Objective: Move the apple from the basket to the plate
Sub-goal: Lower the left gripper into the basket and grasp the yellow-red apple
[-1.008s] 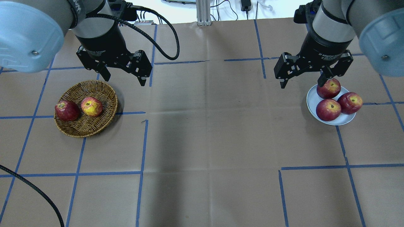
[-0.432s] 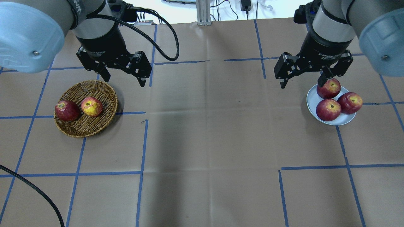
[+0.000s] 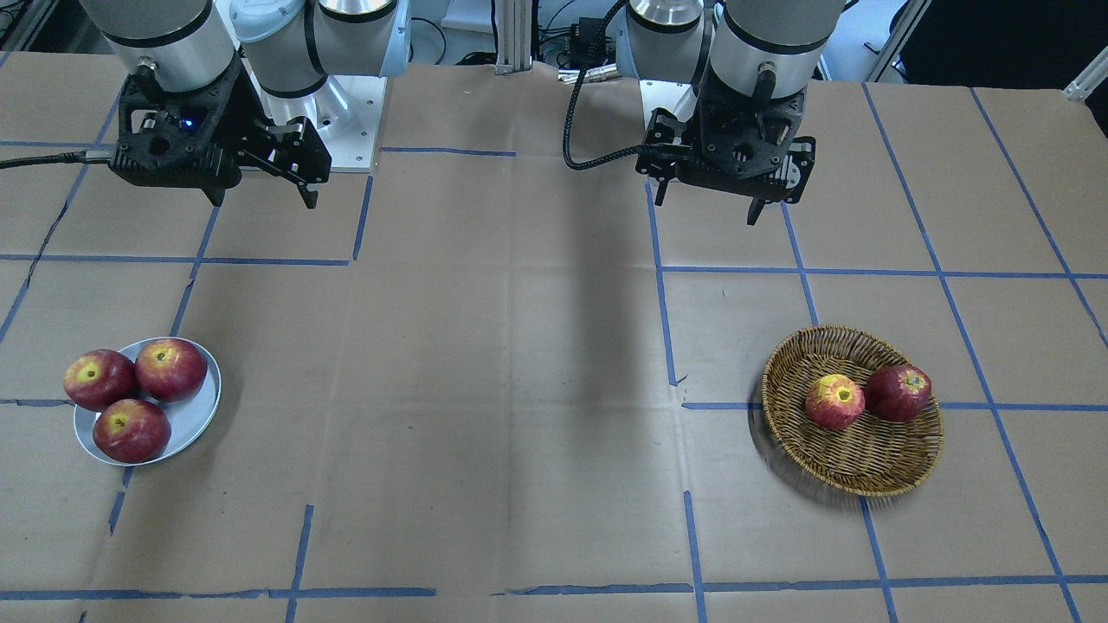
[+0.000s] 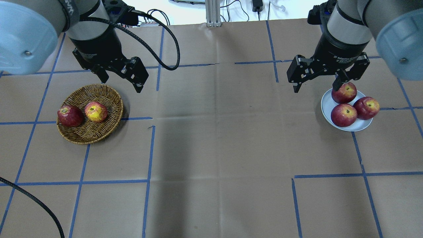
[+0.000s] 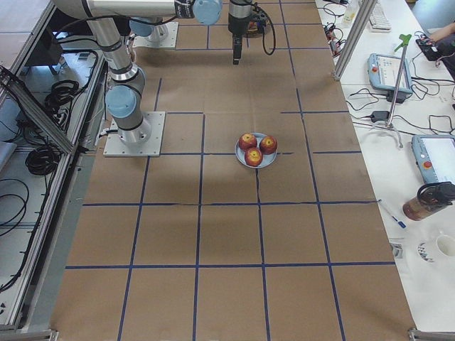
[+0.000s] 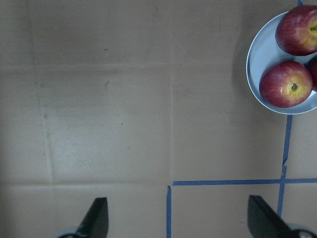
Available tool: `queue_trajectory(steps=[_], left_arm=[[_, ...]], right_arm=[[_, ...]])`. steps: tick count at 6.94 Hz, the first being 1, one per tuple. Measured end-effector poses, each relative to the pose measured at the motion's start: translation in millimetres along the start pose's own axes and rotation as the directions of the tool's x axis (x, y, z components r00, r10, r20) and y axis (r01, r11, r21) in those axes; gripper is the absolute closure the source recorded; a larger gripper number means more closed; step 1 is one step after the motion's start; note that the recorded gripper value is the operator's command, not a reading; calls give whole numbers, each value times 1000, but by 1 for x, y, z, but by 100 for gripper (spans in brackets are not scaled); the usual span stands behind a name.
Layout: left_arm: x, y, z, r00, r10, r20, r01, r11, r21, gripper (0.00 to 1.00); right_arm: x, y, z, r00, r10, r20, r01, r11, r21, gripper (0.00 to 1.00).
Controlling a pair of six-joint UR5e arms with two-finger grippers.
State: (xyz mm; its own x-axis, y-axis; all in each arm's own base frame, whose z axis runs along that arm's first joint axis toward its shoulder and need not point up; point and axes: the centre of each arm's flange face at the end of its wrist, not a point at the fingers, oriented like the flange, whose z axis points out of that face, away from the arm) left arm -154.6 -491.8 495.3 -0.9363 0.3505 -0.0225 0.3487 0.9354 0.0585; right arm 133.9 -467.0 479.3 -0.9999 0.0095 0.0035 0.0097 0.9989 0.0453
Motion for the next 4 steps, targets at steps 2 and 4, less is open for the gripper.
queue_trajectory(steps=[2, 4], left_arm=[[-73, 9, 35, 998, 58, -35, -59, 998, -32, 1], [-145, 18, 94, 995, 98, -30, -99, 995, -9, 1]], right_arm=[[0, 0, 1, 1000, 0, 0, 0, 1000, -1, 0], [0, 0, 1, 1000, 0, 0, 0, 1000, -2, 0]])
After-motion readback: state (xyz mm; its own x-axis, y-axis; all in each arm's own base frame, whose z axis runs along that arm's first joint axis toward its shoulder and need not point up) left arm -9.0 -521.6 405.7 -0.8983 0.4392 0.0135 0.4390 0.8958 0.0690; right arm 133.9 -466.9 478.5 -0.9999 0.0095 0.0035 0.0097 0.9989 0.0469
